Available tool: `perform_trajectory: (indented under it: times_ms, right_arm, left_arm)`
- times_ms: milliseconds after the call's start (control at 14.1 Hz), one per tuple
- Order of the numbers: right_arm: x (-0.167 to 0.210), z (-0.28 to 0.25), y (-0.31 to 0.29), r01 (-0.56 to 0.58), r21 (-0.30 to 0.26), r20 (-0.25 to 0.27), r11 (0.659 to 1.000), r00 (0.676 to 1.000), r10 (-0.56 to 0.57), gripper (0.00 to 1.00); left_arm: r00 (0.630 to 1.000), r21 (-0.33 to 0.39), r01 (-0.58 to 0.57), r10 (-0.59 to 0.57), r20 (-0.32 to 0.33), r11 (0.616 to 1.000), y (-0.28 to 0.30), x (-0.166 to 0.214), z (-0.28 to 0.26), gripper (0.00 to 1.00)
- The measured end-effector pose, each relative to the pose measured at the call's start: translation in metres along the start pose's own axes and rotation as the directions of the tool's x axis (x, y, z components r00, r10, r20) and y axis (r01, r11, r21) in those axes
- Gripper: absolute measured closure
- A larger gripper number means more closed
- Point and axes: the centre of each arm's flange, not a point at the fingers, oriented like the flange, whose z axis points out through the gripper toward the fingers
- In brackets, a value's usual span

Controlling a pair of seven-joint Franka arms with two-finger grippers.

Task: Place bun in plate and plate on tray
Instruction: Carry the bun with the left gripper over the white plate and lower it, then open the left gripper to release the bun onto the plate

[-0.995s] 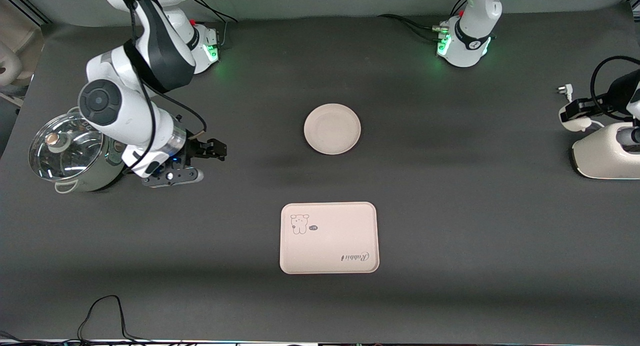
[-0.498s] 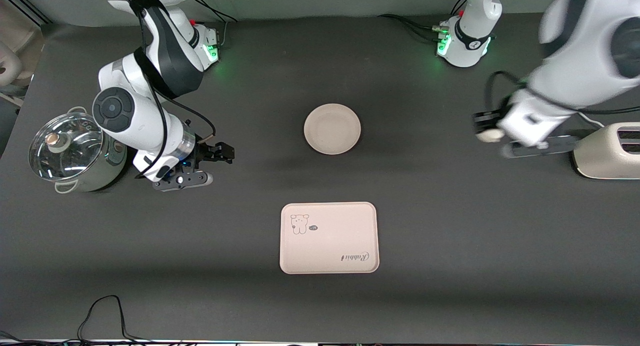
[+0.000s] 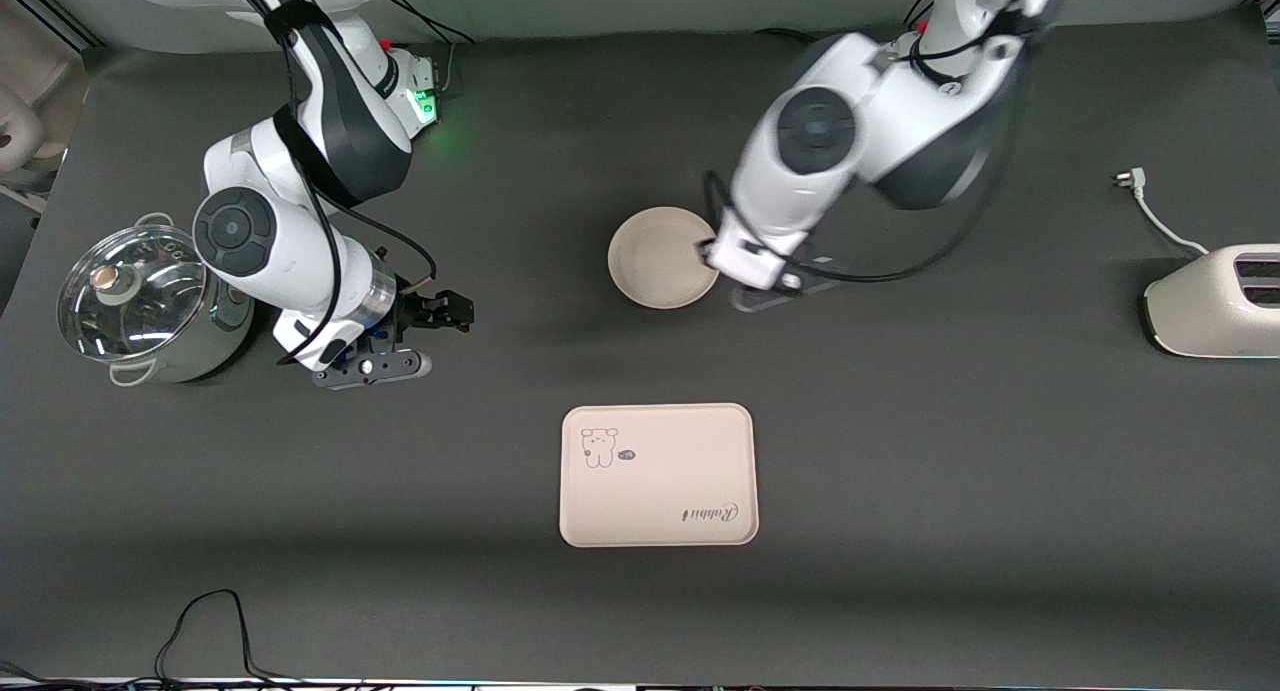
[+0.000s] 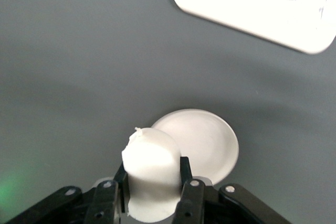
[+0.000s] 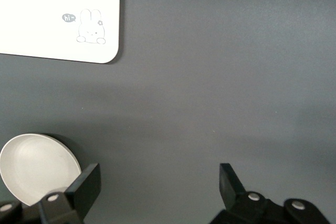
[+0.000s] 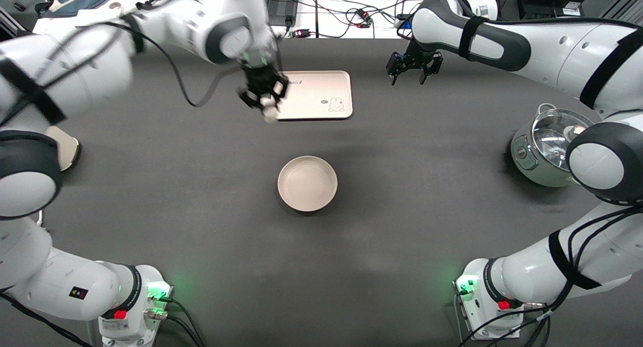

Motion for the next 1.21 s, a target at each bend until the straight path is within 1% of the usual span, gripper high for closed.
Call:
perform_trajectory:
  times_ms: [142,355,569,782,995,1137,1209]
  right_arm:
    - [0.001,-0.003,0.0,-0.001,0.002,-0.007,1.0,1.0,0.001,0.0]
    - [0.002,-0.005,0.001,-0.003,0.003,-0.01,1.0,1.0,0.003,0.0]
    - [0.005,0.002,0.002,-0.005,0.004,-0.003,1.0,1.0,0.005,0.0]
    - [0.012,0.023,0.004,-0.009,0.008,0.011,1.0,1.0,0.009,0.0]
    - [0.015,0.036,0.005,-0.028,0.007,0.03,1.0,0.999,0.028,0.0]
    - [0.014,0.037,0.004,-0.042,0.006,0.032,0.999,0.999,0.041,0.0]
    - [0.014,0.036,0.003,-0.043,0.007,0.029,0.999,0.999,0.043,0.0]
  left_arm:
    - [1.0,0.001,0.02,-0.02,0.01,1.0,0.027,-0.03,0.034,0.6]
    - [0.999,-0.005,0.032,-0.032,0.016,0.999,0.049,-0.063,0.092,0.6]
    - [0.999,0.018,0.038,-0.038,-0.011,0.999,0.054,-0.088,0.159,0.6]
    - [0.999,0.052,0.031,-0.03,-0.017,0.998,0.049,-0.091,0.213,0.6]
    - [0.999,0.076,0.022,-0.02,-0.027,0.997,0.044,-0.081,0.238,0.59]
    - [0.999,0.073,0.044,-0.042,-0.03,0.996,0.044,-0.078,0.239,0.41]
    - [0.998,0.071,0.054,-0.051,-0.032,0.996,0.045,-0.078,0.238,0.29]
